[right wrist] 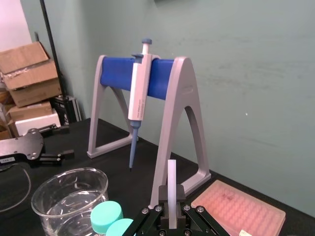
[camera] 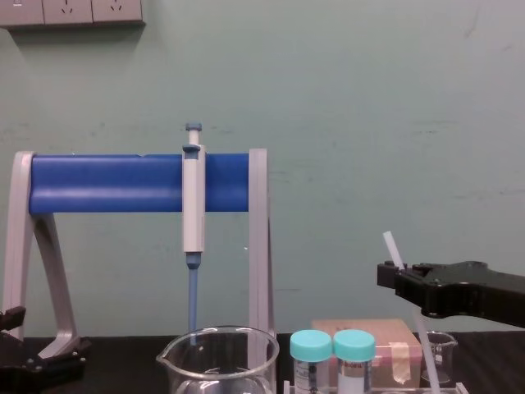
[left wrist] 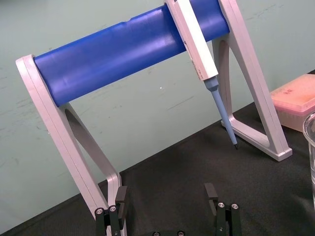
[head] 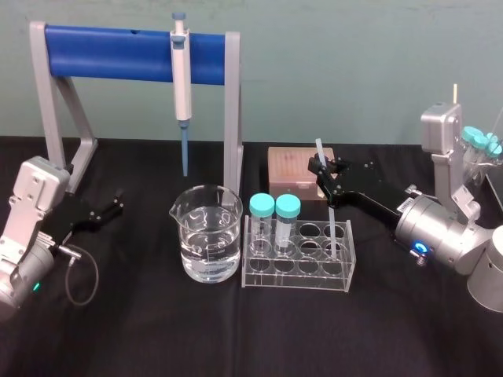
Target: Pick up the stirring rod with one hand, then place it down.
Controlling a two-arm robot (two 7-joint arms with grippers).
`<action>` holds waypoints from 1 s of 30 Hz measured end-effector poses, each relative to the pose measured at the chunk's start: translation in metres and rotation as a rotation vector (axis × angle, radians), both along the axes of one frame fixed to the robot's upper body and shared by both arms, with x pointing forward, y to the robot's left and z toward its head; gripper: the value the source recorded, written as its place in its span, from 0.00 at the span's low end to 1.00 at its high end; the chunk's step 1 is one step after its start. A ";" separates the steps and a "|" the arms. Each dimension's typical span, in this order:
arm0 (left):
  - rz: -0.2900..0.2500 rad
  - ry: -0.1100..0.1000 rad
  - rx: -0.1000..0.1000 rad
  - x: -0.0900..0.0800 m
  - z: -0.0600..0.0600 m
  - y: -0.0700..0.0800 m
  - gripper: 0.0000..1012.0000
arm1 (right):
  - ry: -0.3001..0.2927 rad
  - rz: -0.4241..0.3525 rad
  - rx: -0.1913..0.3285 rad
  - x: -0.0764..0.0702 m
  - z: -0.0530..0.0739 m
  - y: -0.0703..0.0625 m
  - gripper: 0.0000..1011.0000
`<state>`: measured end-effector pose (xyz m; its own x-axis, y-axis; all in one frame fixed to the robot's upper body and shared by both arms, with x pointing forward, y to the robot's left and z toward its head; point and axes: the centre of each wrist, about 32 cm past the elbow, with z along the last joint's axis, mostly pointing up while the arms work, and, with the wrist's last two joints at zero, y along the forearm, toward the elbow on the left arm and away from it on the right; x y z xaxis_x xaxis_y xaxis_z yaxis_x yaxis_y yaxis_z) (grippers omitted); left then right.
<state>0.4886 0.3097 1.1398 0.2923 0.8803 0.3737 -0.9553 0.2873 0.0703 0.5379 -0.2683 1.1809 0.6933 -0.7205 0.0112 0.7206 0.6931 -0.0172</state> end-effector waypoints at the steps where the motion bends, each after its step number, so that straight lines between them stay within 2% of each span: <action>1: 0.000 0.000 0.000 0.000 0.000 0.000 0.99 | -0.010 0.004 0.003 -0.001 -0.001 -0.001 0.08; 9: 0.000 0.000 0.000 0.000 0.000 0.000 0.99 | -0.082 0.018 0.021 -0.007 -0.005 -0.004 0.08; 18: 0.000 0.000 0.000 0.000 0.000 0.000 0.99 | -0.122 0.019 0.046 -0.010 -0.007 -0.006 0.08; 30: 0.000 0.000 0.000 0.000 0.000 0.000 0.99 | -0.202 0.011 0.092 -0.010 0.001 -0.006 0.08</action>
